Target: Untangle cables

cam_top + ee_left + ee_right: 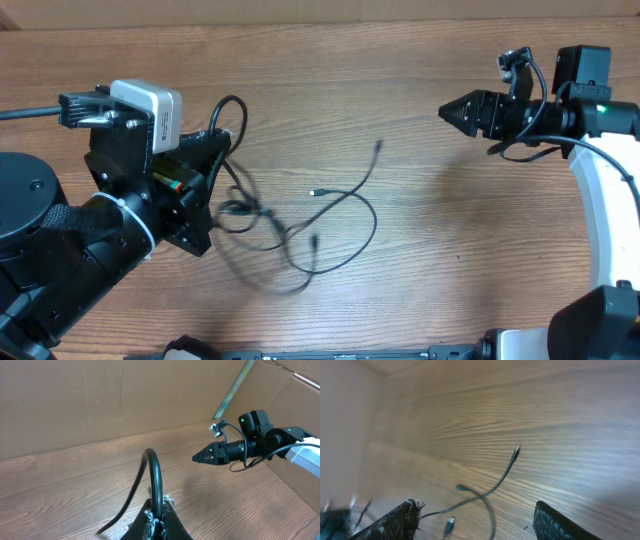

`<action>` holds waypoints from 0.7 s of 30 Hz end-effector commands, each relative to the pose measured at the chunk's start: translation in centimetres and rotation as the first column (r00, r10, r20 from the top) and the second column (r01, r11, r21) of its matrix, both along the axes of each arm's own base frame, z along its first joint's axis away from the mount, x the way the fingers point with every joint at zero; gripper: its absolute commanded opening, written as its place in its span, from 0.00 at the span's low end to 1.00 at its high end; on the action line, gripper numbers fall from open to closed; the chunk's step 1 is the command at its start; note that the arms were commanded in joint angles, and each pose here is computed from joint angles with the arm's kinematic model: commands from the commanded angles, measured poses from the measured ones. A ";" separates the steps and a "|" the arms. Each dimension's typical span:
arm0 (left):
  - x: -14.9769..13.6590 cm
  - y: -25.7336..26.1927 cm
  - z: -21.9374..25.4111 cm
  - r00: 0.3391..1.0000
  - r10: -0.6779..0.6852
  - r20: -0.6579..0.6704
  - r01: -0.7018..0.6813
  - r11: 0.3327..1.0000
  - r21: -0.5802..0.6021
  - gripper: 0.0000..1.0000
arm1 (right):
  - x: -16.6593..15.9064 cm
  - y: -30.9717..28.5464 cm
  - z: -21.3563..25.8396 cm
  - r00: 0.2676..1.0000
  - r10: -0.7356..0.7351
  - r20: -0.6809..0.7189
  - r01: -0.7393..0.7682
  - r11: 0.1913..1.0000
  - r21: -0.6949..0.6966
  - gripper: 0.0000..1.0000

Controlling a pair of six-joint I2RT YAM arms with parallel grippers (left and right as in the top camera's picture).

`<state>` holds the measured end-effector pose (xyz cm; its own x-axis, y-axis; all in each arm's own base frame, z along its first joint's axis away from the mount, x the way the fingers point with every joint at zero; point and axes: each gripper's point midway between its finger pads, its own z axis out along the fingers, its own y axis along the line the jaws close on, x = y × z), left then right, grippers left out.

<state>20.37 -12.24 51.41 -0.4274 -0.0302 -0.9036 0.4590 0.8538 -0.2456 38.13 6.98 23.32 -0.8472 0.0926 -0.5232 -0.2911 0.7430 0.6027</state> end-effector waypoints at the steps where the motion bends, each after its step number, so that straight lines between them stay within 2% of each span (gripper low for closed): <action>1: -0.5 0.3 1.0 1.000 0.012 0.020 -0.011 0.999 -0.038 0.04 | -2.7 2.8 5.2 0.949 0.205 0.241 -0.229 0.970 0.078 0.72; 4: -0.9 -0.5 1.0 0.999 -0.044 0.014 0.045 0.998 -0.045 0.04 | -4.9 4.4 7.1 0.893 0.299 0.336 -0.351 0.931 0.104 0.72; 7: -1.5 -1.9 1.1 0.989 -0.142 0.034 0.143 0.989 -0.032 0.04 | -7.0 5.9 7.4 0.863 0.365 0.350 -0.419 0.904 0.089 0.72; 9: -1.8 -2.8 1.3 0.977 -0.210 0.048 0.211 0.977 -0.024 0.04 | -8.6 7.2 7.3 0.835 0.425 0.349 -0.475 0.877 0.069 0.72; 17: -1.6 -5.2 2.0 0.942 -0.328 0.069 0.332 0.942 -0.057 0.04 | -12.5 11.8 5.5 0.762 0.593 0.259 -0.616 0.788 0.007 0.72; 21: -1.4 -6.0 3.1 0.922 -0.369 0.114 0.378 0.923 -0.074 0.04 | -13.9 13.5 5.4 0.720 0.644 0.259 -0.668 0.744 0.007 0.64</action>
